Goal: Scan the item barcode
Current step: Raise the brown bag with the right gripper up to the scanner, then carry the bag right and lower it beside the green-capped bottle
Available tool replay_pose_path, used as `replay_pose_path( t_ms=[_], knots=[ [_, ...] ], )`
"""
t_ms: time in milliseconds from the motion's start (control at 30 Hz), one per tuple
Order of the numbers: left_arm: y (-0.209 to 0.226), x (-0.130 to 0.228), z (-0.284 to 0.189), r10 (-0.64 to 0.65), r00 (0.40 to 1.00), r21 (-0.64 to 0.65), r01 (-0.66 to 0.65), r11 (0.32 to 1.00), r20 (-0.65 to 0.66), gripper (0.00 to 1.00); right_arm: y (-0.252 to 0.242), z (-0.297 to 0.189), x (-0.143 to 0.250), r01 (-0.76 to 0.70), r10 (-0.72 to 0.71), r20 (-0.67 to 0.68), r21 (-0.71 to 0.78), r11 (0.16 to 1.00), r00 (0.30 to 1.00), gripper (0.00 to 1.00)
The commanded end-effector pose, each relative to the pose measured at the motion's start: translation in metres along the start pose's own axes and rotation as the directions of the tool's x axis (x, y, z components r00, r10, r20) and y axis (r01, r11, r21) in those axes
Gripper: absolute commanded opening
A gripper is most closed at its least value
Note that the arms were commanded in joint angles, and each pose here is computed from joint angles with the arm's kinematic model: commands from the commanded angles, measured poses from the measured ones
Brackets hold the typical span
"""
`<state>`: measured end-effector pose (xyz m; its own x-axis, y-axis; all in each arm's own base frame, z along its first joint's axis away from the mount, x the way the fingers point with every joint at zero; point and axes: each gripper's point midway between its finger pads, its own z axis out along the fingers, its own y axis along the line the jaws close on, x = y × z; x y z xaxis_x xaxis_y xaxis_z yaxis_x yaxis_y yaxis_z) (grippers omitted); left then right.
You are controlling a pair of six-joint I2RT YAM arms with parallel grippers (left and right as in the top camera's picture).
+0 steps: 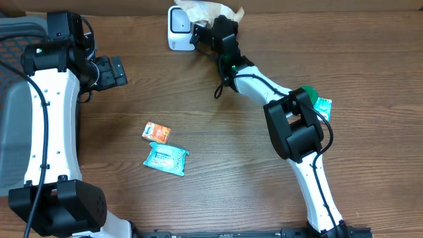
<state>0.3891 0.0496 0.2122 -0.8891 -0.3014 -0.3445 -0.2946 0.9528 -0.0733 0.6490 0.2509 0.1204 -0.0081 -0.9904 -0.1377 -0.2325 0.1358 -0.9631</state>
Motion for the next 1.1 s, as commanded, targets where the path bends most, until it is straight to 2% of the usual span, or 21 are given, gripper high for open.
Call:
replay_pose_path(
  t_ms=[0,100,167,567,700,833,900,1000,1067],
  knots=[
    [0.001,-0.002,0.001,-0.003,1.000,-0.010,0.003,1.000,0.002,0.99,-0.009,-0.006,-0.017,0.169,-0.170,0.011,0.033,0.985,0.985,0.04],
    [0.001,-0.002,0.001,-0.003,1.000,-0.009,0.003,1.000,0.003,0.99,-0.007,-0.009,-0.025,0.307,-0.308,0.019,0.037,0.951,0.951,0.04],
    [0.001,-0.002,0.001,-0.003,1.000,-0.010,0.003,1.000,0.002,1.00,-0.007,-0.010,-0.029,0.348,-0.349,0.024,0.040,0.937,0.937,0.04],
    [0.001,-0.002,0.001,-0.003,1.000,-0.010,0.003,1.000,0.002,1.00,-0.010,-0.012,-0.028,0.335,-0.335,-0.002,0.049,0.941,0.942,0.04],
    [0.001,-0.002,0.001,-0.003,1.000,-0.010,0.003,1.000,0.002,1.00,-0.024,-0.014,-0.024,0.193,-0.192,-0.028,0.084,0.978,0.981,0.04],
    [0.001,-0.002,0.001,-0.003,1.000,-0.010,0.003,1.000,0.002,1.00,-0.059,-0.025,-0.026,-0.079,0.080,-0.002,0.135,0.988,0.997,0.04],
    [0.001,-0.002,0.001,-0.003,1.000,-0.009,0.003,1.000,0.002,1.00,-0.083,-0.034,-0.022,-0.233,0.236,0.002,0.172,0.957,0.972,0.04],
    [0.001,-0.002,0.001,-0.003,1.000,-0.010,0.003,1.000,0.002,1.00,-0.119,-0.053,-0.007,-0.449,0.466,-0.025,0.226,0.865,0.885,0.04],
    [0.001,-0.002,0.001,-0.003,1.000,-0.010,0.003,1.000,0.002,0.99,-0.132,-0.068,0.000,-0.517,0.540,-0.058,0.221,0.827,0.840,0.04]
  ],
)
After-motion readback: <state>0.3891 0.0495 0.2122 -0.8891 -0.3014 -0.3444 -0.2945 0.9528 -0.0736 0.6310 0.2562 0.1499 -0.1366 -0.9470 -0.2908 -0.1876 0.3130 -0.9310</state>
